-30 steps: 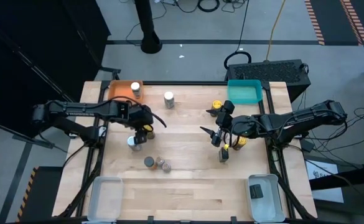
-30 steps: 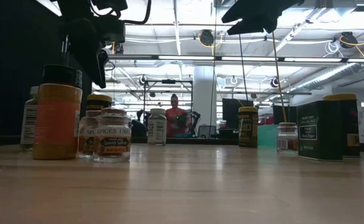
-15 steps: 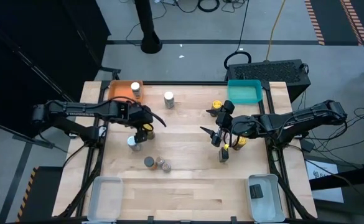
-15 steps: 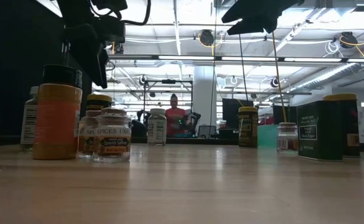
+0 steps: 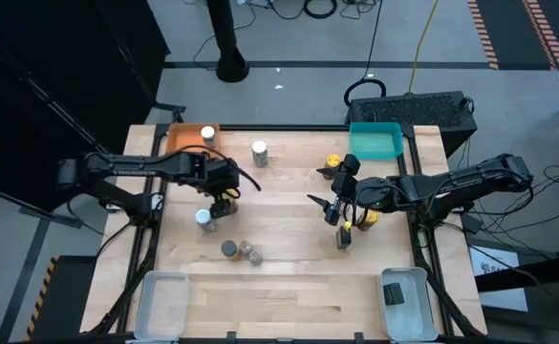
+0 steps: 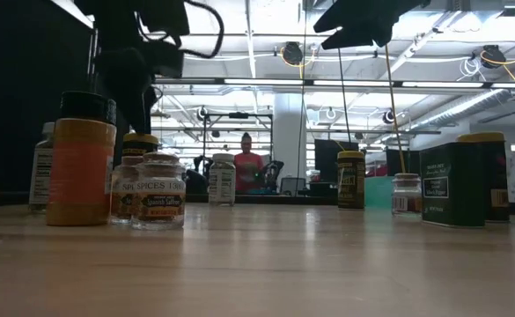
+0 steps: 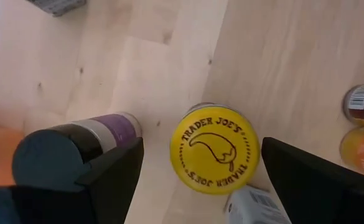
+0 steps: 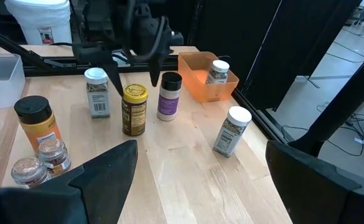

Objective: Sort spices by type
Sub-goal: Put the bottom left yellow seasoning bottle into the transparent bin

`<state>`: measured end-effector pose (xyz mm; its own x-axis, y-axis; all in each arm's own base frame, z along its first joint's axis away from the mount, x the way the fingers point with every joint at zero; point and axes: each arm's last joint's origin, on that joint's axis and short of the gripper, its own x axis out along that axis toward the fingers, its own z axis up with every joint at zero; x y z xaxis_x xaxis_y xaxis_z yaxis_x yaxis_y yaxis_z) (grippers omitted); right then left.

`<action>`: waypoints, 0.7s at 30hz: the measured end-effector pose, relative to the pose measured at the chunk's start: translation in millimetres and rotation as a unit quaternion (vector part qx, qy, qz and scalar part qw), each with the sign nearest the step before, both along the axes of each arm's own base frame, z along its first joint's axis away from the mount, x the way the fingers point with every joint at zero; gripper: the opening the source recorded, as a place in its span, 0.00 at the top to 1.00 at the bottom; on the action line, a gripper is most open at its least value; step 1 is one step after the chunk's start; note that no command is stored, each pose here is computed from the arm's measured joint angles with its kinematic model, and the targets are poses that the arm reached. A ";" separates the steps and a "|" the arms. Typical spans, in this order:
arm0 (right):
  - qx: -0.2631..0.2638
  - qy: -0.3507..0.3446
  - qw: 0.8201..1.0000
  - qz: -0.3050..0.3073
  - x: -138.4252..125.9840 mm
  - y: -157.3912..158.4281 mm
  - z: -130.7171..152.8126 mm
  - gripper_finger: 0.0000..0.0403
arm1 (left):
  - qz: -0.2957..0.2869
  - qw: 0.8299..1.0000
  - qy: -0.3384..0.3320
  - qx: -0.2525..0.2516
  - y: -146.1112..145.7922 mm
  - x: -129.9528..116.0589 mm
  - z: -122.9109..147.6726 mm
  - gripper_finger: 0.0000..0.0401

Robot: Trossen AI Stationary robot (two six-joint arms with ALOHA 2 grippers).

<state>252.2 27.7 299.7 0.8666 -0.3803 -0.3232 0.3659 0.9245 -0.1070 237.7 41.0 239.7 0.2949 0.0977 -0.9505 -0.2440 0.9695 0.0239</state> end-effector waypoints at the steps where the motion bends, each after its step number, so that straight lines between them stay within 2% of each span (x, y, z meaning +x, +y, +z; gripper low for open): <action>1: 0.000 0.000 1.000 0.000 0.0 0.0 0.0 0.16 | -0.002 1.000 0.002 -0.003 0.4 1.5 -1.9 0.17; 14: -0.002 0.003 1.000 0.001 -0.1 -0.1 -0.4 0.16 | -0.027 0.999 0.035 -0.008 2.3 13.9 -20.7 0.18; 17: -0.002 0.003 1.000 0.000 -0.1 -0.1 -0.4 0.16 | -0.032 0.999 0.032 -0.006 1.2 14.6 -20.6 0.25; 21: -0.002 0.003 1.000 0.000 -0.1 -0.1 -0.4 0.16 | -0.028 0.999 0.034 -0.008 1.1 14.2 -20.7 0.39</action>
<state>252.0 27.7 299.4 0.8652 -0.3807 -0.3264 0.3643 0.9244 -0.1125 251.9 42.1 219.0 0.2342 0.0679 -0.9698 -0.1869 0.9821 0.0236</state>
